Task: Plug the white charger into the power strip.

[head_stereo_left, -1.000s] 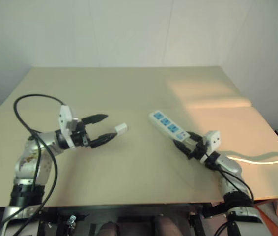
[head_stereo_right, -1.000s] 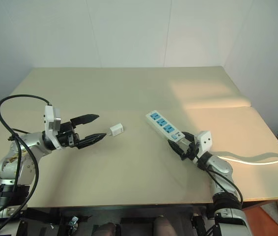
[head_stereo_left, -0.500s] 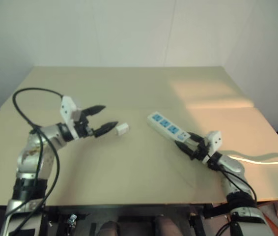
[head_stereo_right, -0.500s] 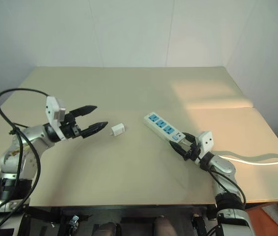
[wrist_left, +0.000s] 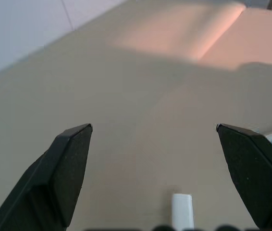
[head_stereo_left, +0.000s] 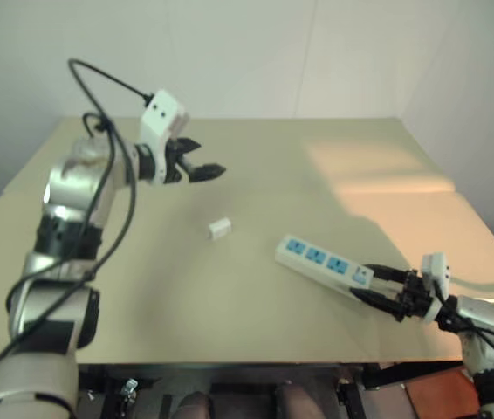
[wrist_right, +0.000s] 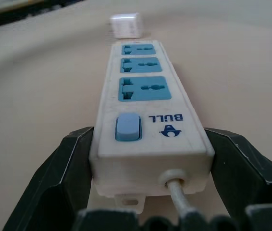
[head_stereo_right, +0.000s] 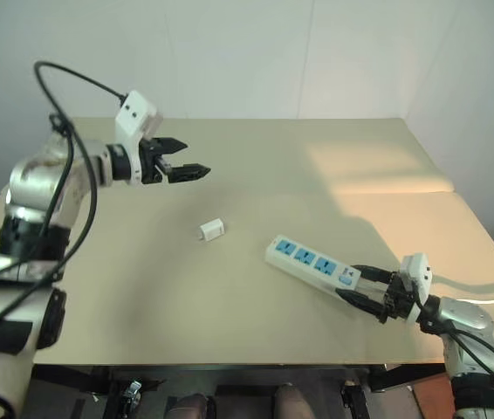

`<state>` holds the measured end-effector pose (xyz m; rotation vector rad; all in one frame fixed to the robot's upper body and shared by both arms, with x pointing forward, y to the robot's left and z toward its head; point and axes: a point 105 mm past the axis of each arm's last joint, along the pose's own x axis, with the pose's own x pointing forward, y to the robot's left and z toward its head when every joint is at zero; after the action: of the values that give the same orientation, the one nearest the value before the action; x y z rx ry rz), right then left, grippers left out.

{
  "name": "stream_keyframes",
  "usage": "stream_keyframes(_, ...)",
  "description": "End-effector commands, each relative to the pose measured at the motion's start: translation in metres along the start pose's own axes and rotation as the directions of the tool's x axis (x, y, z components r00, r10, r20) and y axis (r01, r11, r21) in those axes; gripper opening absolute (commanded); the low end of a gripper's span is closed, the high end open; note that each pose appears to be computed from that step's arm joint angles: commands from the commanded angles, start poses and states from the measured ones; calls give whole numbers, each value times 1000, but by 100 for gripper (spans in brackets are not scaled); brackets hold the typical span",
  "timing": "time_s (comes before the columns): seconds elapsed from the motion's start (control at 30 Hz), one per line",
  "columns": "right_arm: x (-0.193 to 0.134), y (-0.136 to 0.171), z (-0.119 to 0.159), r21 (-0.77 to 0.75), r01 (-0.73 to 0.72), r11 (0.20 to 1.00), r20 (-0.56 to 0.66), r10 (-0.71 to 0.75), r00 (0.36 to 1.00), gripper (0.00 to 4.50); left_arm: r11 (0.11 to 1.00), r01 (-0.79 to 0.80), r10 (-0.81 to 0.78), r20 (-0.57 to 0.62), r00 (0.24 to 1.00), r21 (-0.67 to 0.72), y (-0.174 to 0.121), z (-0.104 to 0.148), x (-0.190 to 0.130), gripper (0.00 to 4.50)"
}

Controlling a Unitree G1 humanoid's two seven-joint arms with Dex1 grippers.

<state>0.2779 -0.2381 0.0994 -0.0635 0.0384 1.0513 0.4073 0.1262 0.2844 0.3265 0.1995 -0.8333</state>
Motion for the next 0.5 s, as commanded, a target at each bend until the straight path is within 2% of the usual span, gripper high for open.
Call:
stream_keyframes(0.03,10,10,21,-76,-99,992,55,104,993,338,995,87,-82,-115,990,38,-5,1,5,450)
stream_keyframes(0.2,34,21,20,-67,-263,962,25,266,964,338,978,184,-135,-379,915,95,-5,-14,19,450)
stream_keyframes(0.3,50,22,23,-82,-320,944,24,323,946,338,974,200,-134,-441,887,105,-4,-14,26,450)
stream_keyframes(0.5,82,22,28,-106,-390,915,34,395,918,338,953,278,-162,-568,807,122,-16,-31,43,450)
